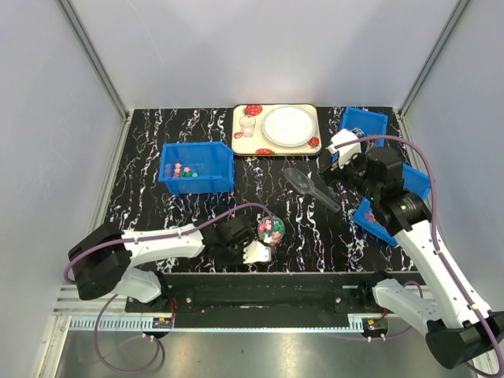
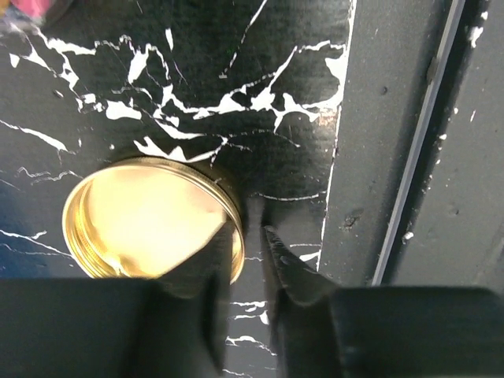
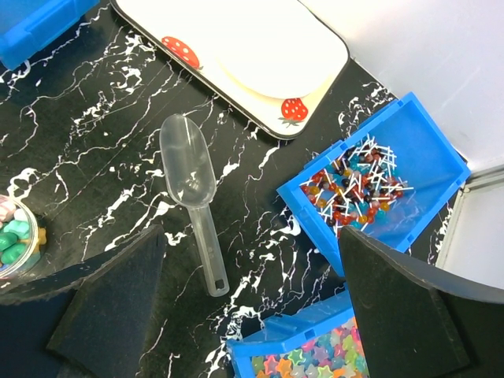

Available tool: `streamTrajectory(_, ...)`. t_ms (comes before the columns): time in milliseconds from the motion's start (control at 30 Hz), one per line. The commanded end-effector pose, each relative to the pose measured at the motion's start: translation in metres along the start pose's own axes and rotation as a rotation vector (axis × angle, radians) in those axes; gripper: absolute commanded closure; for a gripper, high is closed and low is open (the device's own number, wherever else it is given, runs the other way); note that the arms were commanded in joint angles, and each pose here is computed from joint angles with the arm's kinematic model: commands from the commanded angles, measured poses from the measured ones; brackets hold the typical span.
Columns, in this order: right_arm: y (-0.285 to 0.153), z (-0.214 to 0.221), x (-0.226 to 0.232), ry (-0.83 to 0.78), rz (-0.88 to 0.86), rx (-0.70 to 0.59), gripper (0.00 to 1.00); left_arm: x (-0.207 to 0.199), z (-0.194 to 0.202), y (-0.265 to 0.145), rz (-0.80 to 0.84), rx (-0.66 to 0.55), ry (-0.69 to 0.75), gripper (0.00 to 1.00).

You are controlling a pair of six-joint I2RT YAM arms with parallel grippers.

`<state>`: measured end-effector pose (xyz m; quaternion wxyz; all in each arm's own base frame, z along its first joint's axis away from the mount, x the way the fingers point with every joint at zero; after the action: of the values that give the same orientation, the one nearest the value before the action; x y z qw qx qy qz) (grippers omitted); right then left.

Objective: Pack the candies
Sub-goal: Pick up the bottle lid at the center of the board.

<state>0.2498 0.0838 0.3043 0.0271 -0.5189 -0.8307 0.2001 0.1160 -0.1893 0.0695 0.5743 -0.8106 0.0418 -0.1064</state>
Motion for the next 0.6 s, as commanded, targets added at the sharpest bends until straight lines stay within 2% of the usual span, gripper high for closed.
streamTrajectory(0, -0.004, -0.011, 0.0, 0.014, -0.011, -0.066, 0.04, 0.006, -0.001, 0.008, -0.033, 0.007, 0.002, 0.84)
streamTrajectory(67, -0.004, -0.011, 0.001, 0.015, -0.016, -0.067, 0.04, 0.006, -0.001, 0.008, -0.035, 0.007, 0.001, 0.96)
streamTrajectory(100, -0.004, -0.01, 0.001, 0.015, -0.019, -0.064, 0.04, 0.006, -0.002, 0.008, -0.039, 0.005, -0.002, 0.99)
streamTrajectory(333, -0.004, -0.01, 0.009, 0.0, -0.084, -0.074, 0.02, 0.012, -0.009, -0.008, -0.087, -0.04, 0.008, 1.0)
streamTrajectory(433, -0.005, -0.01, 0.017, -0.013, -0.159, -0.081, 0.02, 0.018, -0.012, -0.032, -0.103, -0.095, 0.005, 1.0)
streamTrajectory(567, -0.007, -0.011, 0.027, -0.039, -0.252, -0.092, 0.02, 0.032, -0.022, -0.08, -0.142, -0.244, -0.003, 1.0)
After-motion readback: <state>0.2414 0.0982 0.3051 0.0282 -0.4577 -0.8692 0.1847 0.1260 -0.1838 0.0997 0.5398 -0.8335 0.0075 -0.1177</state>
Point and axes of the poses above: each gripper's point midway between its finger pads, its own y axis out along the fingers, its own x axis along the line the jaws close on, z = x × y, the point moved 6 cm from there along -y, back along the fingers, and after that the axes turned 12 degrees about y, right-handed, at the moved point
